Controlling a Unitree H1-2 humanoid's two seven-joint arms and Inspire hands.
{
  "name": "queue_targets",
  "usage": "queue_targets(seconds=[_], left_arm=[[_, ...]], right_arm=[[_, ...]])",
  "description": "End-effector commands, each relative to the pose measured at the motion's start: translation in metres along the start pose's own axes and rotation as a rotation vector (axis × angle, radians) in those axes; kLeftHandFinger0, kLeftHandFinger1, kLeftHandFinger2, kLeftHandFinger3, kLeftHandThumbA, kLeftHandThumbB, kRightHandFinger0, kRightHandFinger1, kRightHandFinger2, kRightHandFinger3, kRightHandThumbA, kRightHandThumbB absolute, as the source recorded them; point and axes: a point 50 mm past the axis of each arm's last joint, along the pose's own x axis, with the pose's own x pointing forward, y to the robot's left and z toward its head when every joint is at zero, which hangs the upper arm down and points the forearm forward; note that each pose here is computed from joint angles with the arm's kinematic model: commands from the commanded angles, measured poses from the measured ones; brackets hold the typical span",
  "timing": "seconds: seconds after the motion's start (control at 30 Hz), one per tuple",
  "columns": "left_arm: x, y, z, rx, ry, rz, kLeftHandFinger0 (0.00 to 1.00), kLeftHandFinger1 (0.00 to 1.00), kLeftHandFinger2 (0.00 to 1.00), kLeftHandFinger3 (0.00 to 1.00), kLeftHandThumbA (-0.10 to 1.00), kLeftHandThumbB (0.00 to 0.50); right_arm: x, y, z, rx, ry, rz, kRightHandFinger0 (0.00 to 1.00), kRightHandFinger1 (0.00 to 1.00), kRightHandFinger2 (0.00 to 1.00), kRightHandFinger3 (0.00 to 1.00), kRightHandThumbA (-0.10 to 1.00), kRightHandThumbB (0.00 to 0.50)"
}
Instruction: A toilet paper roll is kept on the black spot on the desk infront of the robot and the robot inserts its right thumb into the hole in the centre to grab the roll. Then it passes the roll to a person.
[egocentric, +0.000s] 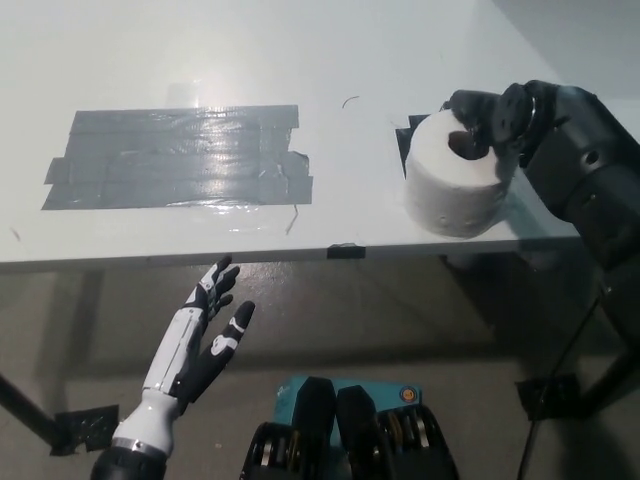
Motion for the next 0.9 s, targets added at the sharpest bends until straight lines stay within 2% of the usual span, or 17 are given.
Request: queue_targets(seconds=[0.0, 0.07, 0.13, 0.17, 0.2, 0.23, 0.27, 0.3, 0.37, 0.4, 0.43, 0.47, 0.53, 0.57, 0.6, 0.73, 0.87], left_arm=[[0.007, 0.008, 0.012, 0.021, -0.051, -0.001, 1.00, 1.00, 1.00, 1.00, 0.80, 0.024], [0.007, 0.008, 0.012, 0.022, -0.051, -0.003, 1.00, 1.00, 1.00, 1.00, 0.79, 0.022], [0.007, 0.008, 0.013, 0.027, -0.050, -0.004, 1.00, 1.00, 1.00, 1.00, 0.80, 0.024], [0.009, 0.008, 0.014, 0.028, -0.056, -0.006, 1.00, 1.00, 1.00, 1.00, 0.80, 0.024], [0.013, 0.009, 0.015, 0.028, -0.062, -0.008, 1.00, 1.00, 1.00, 1.00, 0.80, 0.024], [0.014, 0.010, 0.015, 0.025, -0.059, -0.008, 1.00, 1.00, 1.00, 1.00, 0.80, 0.032], [0.014, 0.010, 0.015, 0.026, -0.060, -0.009, 1.00, 1.00, 1.00, 1.00, 0.80, 0.031], [0.014, 0.010, 0.016, 0.025, -0.057, -0.008, 1.00, 1.00, 1.00, 1.00, 0.81, 0.033], [0.014, 0.011, 0.016, 0.020, -0.055, -0.006, 1.00, 1.00, 1.00, 1.00, 0.81, 0.036], [0.015, 0.011, 0.016, 0.021, -0.057, -0.005, 1.00, 1.00, 1.00, 1.00, 0.81, 0.042], [0.015, 0.011, 0.016, 0.023, -0.058, -0.004, 1.00, 1.00, 1.00, 1.00, 0.81, 0.044], [0.015, 0.011, 0.016, 0.025, -0.058, -0.003, 1.00, 1.00, 1.00, 1.00, 0.81, 0.045], [0.017, 0.011, 0.016, 0.023, -0.060, -0.002, 1.00, 1.00, 1.00, 1.00, 0.82, 0.044], [0.017, 0.012, 0.016, 0.024, -0.059, 0.000, 1.00, 1.00, 1.00, 1.00, 0.82, 0.041], [0.016, 0.012, 0.016, 0.026, -0.061, 0.002, 1.00, 1.00, 1.00, 1.00, 0.81, 0.032], [0.015, 0.011, 0.015, 0.025, -0.058, 0.004, 1.00, 1.00, 1.00, 1.00, 0.81, 0.036], [0.015, 0.011, 0.014, 0.021, -0.064, 0.004, 1.00, 1.00, 1.00, 1.00, 0.80, 0.024]], right_arm=[[-0.001, -0.007, 0.011, -0.065, 0.000, -0.061, 0.08, 0.33, 0.51, 0.75, -0.10, 0.149], [0.000, -0.003, 0.002, -0.029, 0.008, -0.048, 0.07, 0.33, 0.50, 1.00, -0.10, 0.182], [0.000, -0.002, -0.004, -0.014, 0.006, -0.038, 0.12, 0.39, 0.51, 0.96, -0.10, 0.186], [0.000, -0.003, -0.013, 0.007, -0.003, -0.039, 0.13, 0.41, 0.47, 0.57, -0.10, 0.177], [-0.002, -0.006, -0.017, 0.027, -0.004, -0.044, 0.10, 0.42, 0.51, 0.51, -0.10, 0.176], [-0.002, -0.006, -0.024, 0.084, -0.012, -0.050, 0.24, 0.59, 0.66, 0.52, -0.10, 0.152], [-0.002, -0.006, -0.030, 0.150, -0.019, -0.053, 0.32, 0.72, 0.85, 0.48, -0.10, 0.150], [-0.003, -0.006, -0.037, 0.233, -0.039, -0.060, 0.37, 0.81, 0.97, 0.35, -0.10, 0.167], [-0.004, -0.006, -0.048, 0.401, -0.051, -0.066, 0.15, 0.66, 0.94, 0.23, -0.10, 0.221], [-0.004, -0.007, -0.054, 0.469, -0.063, -0.078, 0.11, 0.58, 0.96, 0.25, -0.10, 0.227], [-0.005, -0.007, -0.059, 0.564, -0.080, -0.089, 0.14, 0.57, 0.95, 0.31, -0.10, 0.215], [-0.006, -0.008, -0.065, 0.691, -0.103, -0.103, 0.15, 0.57, 0.95, 0.42, -0.10, 0.206], [-0.008, -0.006, -0.083, 0.951, -0.151, -0.117, 0.06, 0.55, 0.98, 0.81, -0.10, 0.228], [-0.008, -0.005, -0.086, 1.011, -0.160, -0.118, 0.05, 0.56, 1.00, 0.90, -0.10, 0.231], [-0.009, 0.000, -0.092, 1.118, -0.197, -0.092, 0.00, 0.56, 1.00, 1.00, -0.10, 0.190], [-0.008, 0.020, -0.112, 1.466, -0.279, -0.045, 0.00, 0.55, 1.00, 1.00, -0.10, 0.179], [-0.005, 0.041, -0.121, 1.726, -0.343, -0.006, 0.00, 0.49, 0.87, 1.00, -0.10, 0.177]])
